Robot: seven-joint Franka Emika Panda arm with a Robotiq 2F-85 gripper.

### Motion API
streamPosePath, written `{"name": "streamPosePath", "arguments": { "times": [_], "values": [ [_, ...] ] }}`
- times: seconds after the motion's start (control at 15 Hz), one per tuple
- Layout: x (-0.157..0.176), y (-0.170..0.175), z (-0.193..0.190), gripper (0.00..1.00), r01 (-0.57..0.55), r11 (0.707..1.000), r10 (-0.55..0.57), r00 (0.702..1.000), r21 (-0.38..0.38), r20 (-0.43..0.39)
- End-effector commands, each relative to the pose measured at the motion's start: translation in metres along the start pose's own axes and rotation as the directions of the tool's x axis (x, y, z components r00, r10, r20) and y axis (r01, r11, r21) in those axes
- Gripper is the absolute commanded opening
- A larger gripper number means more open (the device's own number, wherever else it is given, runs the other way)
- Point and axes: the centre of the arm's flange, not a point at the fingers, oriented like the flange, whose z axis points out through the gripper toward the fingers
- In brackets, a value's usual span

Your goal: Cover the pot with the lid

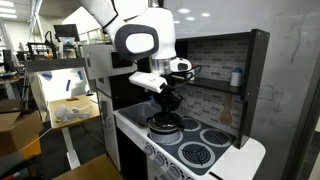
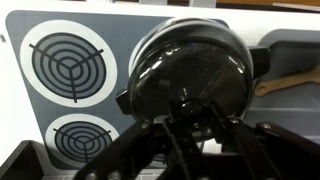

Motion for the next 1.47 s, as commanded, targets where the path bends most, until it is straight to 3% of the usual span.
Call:
{"name": "streamPosePath", "arguments": {
  "times": [0.0,1.4],
  "values": [
    [0.000,0.004,-0.001,0.08,-0.002,1.000,0.002,1.000,0.010,-0.015],
    [-0.020,-0.008,-0.006,0.08,0.007,1.000,-0.007,1.000,-0.007,0.007]
  ]
}}
